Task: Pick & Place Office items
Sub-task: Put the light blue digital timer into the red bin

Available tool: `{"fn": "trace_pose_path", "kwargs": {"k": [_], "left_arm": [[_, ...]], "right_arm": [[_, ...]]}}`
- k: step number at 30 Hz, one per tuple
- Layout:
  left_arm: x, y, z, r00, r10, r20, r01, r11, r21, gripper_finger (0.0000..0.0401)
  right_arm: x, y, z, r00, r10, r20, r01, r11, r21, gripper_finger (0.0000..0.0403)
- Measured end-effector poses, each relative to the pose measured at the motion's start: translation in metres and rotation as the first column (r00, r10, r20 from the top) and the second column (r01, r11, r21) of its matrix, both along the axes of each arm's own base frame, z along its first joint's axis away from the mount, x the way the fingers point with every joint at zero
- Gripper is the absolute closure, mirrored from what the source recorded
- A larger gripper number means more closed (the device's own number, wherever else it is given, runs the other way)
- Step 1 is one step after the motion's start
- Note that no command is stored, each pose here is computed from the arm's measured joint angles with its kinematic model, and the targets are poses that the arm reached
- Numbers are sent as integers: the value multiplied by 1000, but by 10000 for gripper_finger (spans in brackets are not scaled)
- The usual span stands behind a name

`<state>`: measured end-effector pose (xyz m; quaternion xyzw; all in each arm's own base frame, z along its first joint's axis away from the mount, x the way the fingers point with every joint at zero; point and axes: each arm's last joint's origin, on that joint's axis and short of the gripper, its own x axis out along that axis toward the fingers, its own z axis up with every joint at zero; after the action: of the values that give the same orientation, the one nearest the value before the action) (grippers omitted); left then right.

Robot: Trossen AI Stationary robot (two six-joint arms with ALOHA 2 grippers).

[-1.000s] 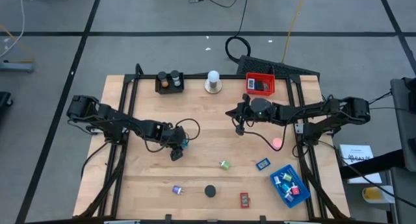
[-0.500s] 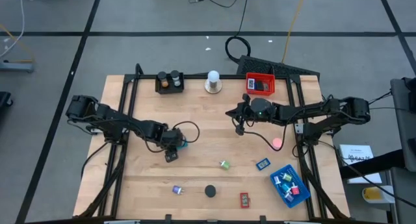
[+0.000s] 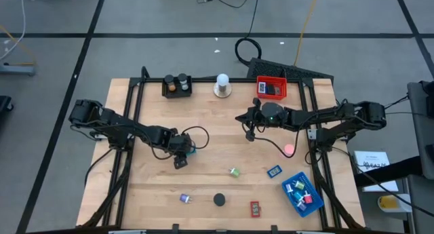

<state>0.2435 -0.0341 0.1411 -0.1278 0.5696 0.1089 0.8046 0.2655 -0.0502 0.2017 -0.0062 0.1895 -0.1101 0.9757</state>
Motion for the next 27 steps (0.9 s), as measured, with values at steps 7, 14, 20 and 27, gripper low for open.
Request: {"fn": "trace_pose_path", "kwargs": {"k": [7, 14, 20, 27], "left_arm": [[-1, 0, -2, 1000, -20, 9, 20, 1000, 8, 180], [0, 1, -1, 998, -66, 14, 66, 997, 30, 245], [11, 12, 8, 996, -49, 75, 46, 998, 43, 245], [50, 50, 29, 883, 11, 470, -62, 994, 93, 245]], "right_arm": [[0, 0, 0, 1000, 0, 0, 0, 1000, 0, 399], [0, 0, 0, 1000, 0, 0, 0, 1000, 0, 399], [0, 0, 0, 1000, 0, 0, 0, 1000, 0, 399], [0, 0, 0, 1000, 0, -1, 0, 1000, -1, 399]]}}
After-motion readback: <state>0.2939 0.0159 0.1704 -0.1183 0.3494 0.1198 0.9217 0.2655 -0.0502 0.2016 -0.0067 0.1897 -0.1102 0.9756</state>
